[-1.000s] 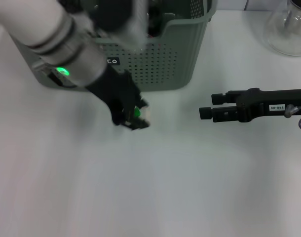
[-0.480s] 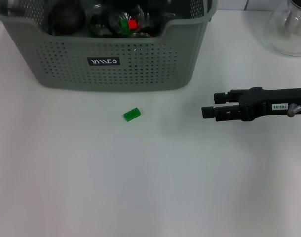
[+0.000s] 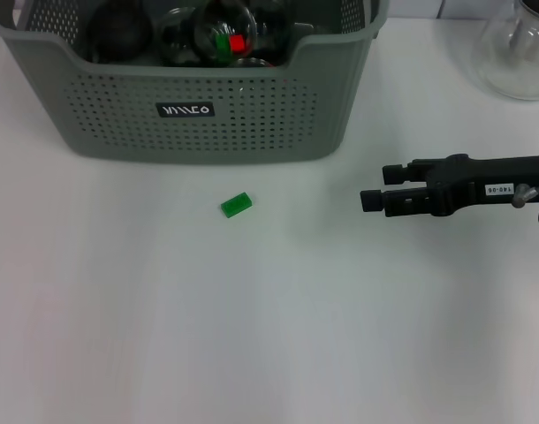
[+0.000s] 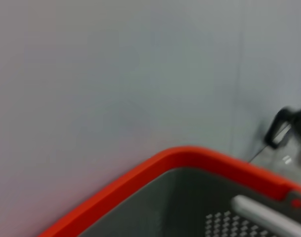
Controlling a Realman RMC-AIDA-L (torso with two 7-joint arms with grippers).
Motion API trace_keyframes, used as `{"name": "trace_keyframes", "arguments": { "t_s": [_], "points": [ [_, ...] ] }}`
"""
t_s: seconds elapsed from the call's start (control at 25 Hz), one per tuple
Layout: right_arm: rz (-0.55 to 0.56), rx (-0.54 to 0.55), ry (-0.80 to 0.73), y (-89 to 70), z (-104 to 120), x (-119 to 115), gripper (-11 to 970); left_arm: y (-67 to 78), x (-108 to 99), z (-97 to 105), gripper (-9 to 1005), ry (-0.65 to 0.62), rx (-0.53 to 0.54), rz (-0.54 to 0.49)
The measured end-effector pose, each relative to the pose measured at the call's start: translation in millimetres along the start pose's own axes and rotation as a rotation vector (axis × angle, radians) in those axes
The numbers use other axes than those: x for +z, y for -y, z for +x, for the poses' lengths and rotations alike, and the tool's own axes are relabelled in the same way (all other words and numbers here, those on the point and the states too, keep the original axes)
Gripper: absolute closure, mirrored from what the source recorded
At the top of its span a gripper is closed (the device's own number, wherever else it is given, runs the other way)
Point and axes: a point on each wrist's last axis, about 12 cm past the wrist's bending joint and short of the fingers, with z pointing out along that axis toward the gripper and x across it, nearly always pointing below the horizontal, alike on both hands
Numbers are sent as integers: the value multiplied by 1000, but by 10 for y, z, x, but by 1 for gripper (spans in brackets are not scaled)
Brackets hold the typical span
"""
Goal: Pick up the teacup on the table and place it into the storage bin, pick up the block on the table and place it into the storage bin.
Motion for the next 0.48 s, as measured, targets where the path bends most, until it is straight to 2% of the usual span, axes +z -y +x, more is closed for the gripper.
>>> {"name": "trace_keyframes", "arguments": {
  "t_s": [0.28, 0.48],
  "points": [
    [7, -7, 0, 7, -13, -6, 103, 12, 232, 112, 541, -92, 53, -112],
    [15, -10, 2, 20, -24, -29, 103, -1, 293, 173, 526, -151, 68, -162]
  ]
}}
